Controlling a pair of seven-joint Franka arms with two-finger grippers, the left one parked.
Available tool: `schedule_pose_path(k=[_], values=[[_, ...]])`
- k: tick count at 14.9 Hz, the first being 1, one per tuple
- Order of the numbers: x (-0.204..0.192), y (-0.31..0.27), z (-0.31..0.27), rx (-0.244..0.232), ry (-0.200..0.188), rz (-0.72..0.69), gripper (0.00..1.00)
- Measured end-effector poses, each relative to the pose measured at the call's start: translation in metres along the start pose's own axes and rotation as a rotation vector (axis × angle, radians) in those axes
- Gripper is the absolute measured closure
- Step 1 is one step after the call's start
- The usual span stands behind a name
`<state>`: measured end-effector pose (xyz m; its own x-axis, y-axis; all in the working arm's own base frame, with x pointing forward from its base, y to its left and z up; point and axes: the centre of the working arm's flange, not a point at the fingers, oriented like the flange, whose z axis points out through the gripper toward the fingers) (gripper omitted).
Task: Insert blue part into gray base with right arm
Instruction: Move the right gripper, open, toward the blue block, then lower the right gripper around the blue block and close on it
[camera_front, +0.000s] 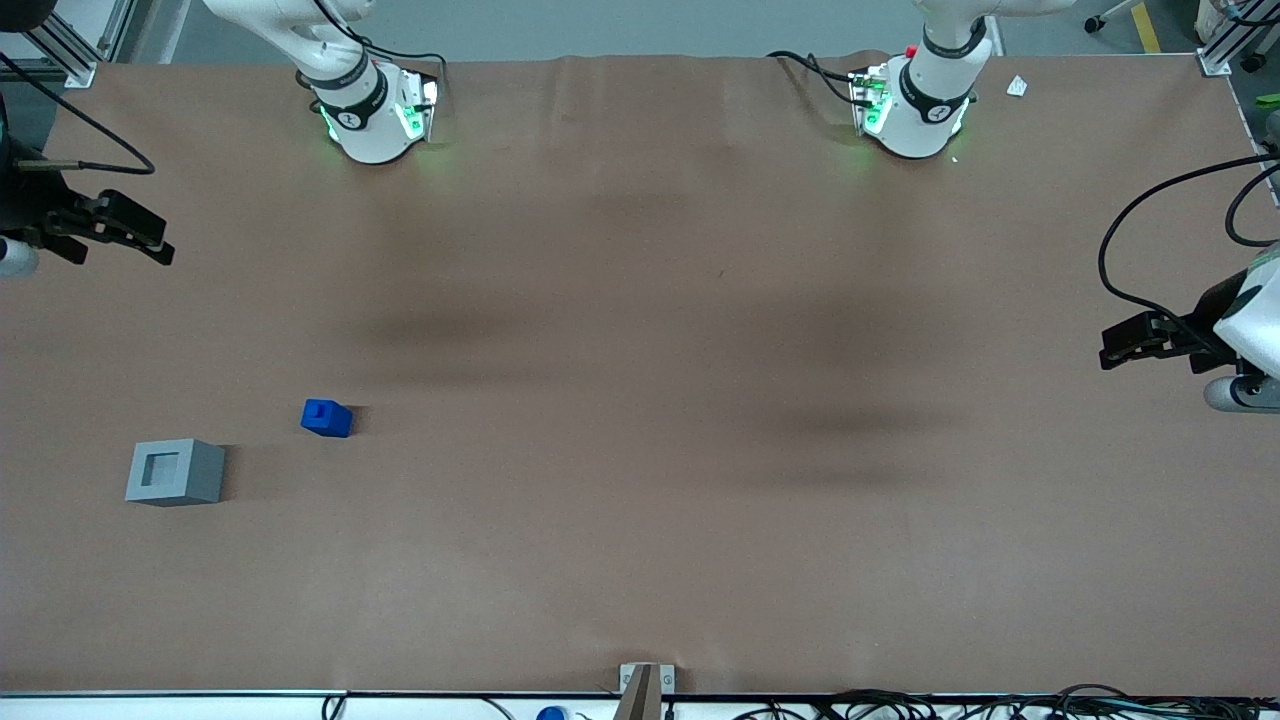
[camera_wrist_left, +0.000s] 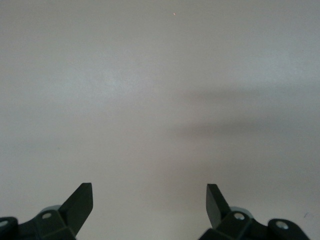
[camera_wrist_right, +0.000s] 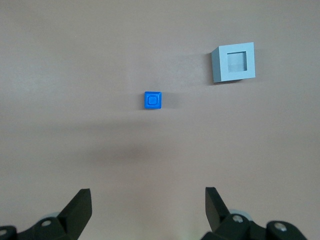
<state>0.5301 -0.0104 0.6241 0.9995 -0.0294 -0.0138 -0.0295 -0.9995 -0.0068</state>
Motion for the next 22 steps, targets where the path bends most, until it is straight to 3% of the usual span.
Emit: schedule_pose_path(k=[7,13,16,22], values=[[0.004,0.011,0.008,0.0,-0.006,0.022,0.0],[0.034,0.027,0.081,-0.001,-0.066,0.047,0.0],[0.05,0.026,0.129,-0.003,-0.043,0.044,0.0],[0.076,0.014,0.221,-0.006,-0.032,0.022,0.0]])
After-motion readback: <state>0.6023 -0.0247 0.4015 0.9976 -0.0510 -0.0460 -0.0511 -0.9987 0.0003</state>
